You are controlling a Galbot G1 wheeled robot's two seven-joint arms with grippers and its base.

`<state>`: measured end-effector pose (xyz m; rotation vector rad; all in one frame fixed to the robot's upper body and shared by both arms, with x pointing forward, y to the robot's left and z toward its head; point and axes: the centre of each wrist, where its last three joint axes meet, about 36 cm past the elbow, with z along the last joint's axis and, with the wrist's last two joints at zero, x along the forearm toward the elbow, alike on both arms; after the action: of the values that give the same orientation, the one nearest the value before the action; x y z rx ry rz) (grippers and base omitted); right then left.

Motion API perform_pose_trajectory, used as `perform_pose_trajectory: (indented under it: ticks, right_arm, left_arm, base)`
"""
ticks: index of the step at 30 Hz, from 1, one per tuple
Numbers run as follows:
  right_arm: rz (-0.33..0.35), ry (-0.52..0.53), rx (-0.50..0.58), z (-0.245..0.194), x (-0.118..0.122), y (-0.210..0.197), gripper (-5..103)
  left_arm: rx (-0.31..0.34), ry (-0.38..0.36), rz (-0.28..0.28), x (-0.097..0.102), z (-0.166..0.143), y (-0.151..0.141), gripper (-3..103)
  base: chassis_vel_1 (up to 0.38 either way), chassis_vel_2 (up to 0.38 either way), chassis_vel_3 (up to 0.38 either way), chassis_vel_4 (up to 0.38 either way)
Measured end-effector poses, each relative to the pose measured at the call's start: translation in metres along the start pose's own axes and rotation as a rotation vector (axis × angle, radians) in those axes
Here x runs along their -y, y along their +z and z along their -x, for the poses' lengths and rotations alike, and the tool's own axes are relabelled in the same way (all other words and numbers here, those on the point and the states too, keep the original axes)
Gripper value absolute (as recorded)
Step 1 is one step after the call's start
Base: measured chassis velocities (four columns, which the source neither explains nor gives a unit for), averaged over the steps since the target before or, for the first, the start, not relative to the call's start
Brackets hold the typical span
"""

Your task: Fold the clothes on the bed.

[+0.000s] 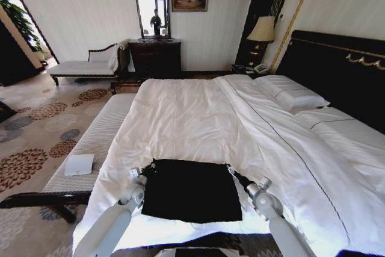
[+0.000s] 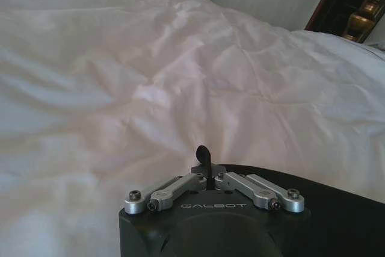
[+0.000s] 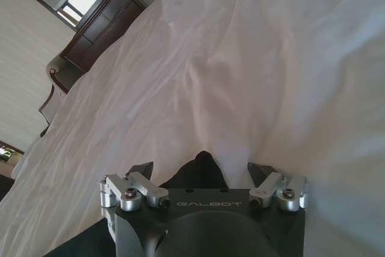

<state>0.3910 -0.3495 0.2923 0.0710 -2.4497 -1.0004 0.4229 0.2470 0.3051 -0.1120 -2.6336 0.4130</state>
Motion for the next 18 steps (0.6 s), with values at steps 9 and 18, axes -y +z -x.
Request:
perform_pose_trajectory:
  ticks: [9,18]
  right_arm:
    - [-0.01,0.003,-0.024,0.0044,0.0026,0.0083,57]
    - [-0.026,-0.002,-0.021,0.0025,0.0011,0.0039,24]
  left_arm:
    - [0.006,0.004,0.001,0.0039,0.0012,-0.0037,1]
    - [0.006,0.006,0.0,0.0063,0.0007,-0.0031,1]
  base:
    - [0.0,0.0,0.0,0.0]
    - [0.0,0.0,0.0,0.0]
